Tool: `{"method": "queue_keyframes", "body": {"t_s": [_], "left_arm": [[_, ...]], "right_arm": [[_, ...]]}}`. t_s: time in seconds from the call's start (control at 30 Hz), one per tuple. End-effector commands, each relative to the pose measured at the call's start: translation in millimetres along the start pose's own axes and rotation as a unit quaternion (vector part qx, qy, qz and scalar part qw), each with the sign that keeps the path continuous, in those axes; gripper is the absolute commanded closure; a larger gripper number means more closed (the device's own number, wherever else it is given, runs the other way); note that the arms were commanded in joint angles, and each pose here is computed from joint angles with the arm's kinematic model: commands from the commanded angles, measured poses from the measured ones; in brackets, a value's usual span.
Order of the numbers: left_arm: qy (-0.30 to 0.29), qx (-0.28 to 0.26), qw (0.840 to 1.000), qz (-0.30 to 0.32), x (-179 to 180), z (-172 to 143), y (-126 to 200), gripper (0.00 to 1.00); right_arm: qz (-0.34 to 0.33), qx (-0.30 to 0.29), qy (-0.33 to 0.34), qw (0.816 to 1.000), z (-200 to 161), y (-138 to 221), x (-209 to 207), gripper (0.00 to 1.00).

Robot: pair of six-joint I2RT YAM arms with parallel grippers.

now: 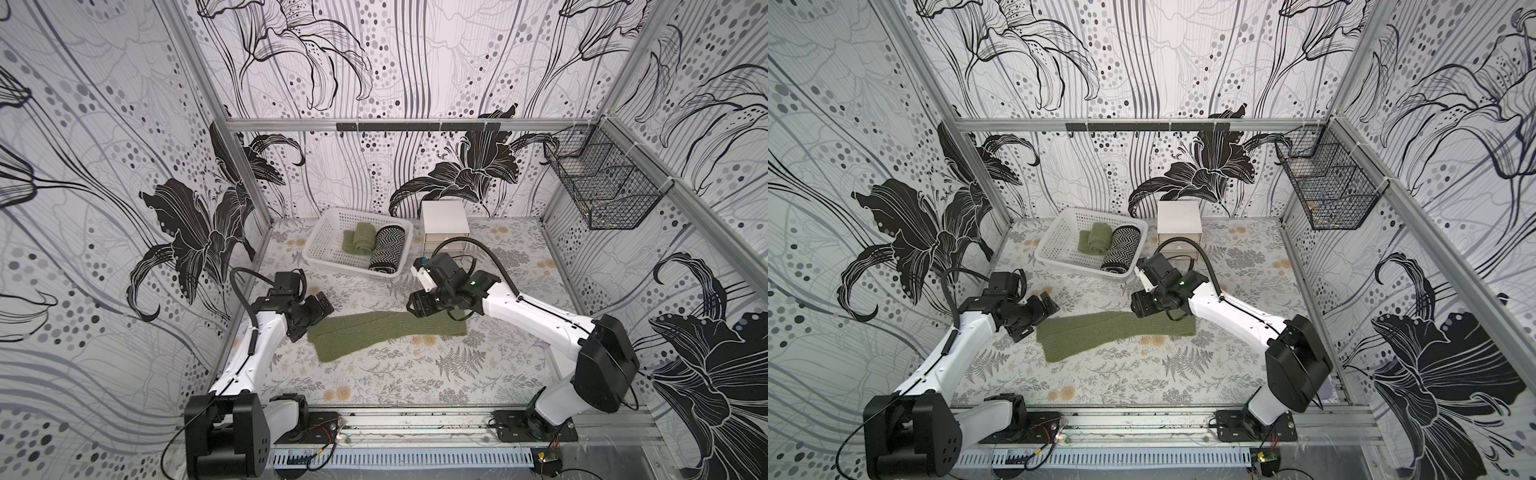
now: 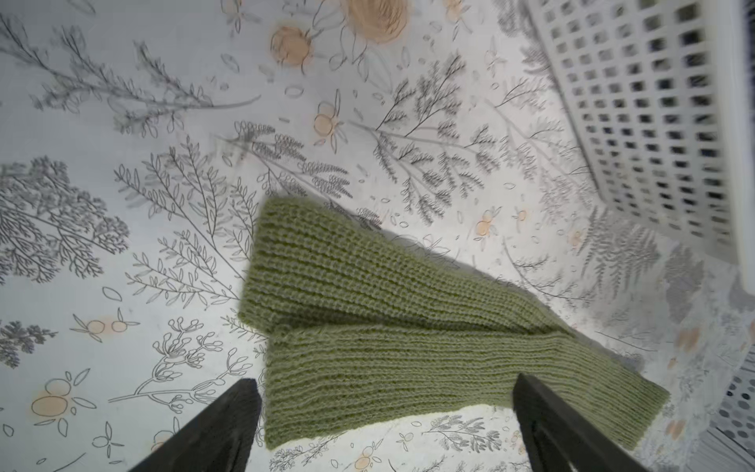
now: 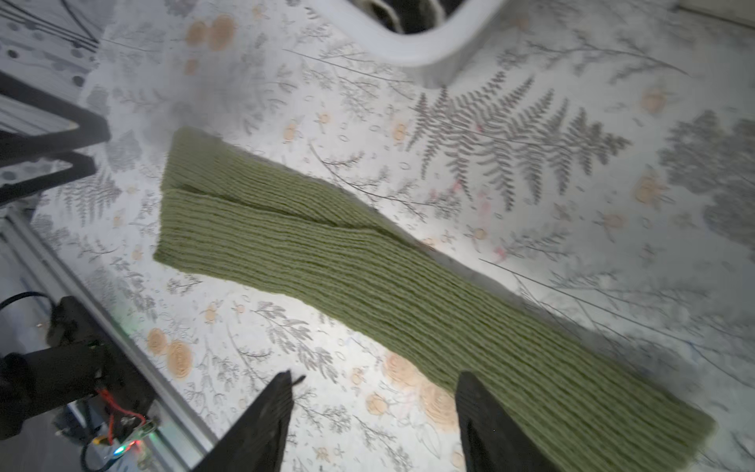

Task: Roll up the scarf and place it into the basket
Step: Fold the scarf at the center of the board.

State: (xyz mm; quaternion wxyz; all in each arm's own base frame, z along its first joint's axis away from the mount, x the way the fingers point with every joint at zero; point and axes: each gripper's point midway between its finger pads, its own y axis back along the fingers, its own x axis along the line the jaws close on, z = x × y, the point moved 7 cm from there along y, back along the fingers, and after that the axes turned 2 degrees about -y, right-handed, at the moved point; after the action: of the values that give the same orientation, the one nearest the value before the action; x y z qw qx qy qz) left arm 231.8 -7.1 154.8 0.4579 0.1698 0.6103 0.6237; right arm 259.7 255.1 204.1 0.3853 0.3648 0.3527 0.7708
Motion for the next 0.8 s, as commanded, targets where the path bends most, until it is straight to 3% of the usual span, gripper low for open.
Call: {"method": "queue_keyframes", "body": {"t_s": [0.0, 0.17, 0.4, 0.77], "left_arm": [[0.04, -0.017, 0.998, 0.038, 9.7, -2.9, -7.2, 0.01], [0.063, -0.037, 0.996, 0.048, 16.7, -7.7, -7.6, 0.01], [0.04, -0.036, 0.998, 0.039, 10.9, -15.9, -8.4, 0.01], [-0.012, 0.002, 0.998, 0.061, -14.3, -50.3, -42.5, 0.03]], "right_arm": [[-0.086, 0.045, -0.013, 0.995, -25.0, -7.9, -36.0, 0.34], [-0.159, 0.086, -0.043, 0.983, -55.9, -22.3, -69.9, 0.34], [-0.223, 0.154, -0.09, 0.958, -90.8, -42.6, -118.1, 0.35], [-0.272, 0.15, -0.132, 0.941, -73.7, -31.0, -153.5, 0.35]]}}
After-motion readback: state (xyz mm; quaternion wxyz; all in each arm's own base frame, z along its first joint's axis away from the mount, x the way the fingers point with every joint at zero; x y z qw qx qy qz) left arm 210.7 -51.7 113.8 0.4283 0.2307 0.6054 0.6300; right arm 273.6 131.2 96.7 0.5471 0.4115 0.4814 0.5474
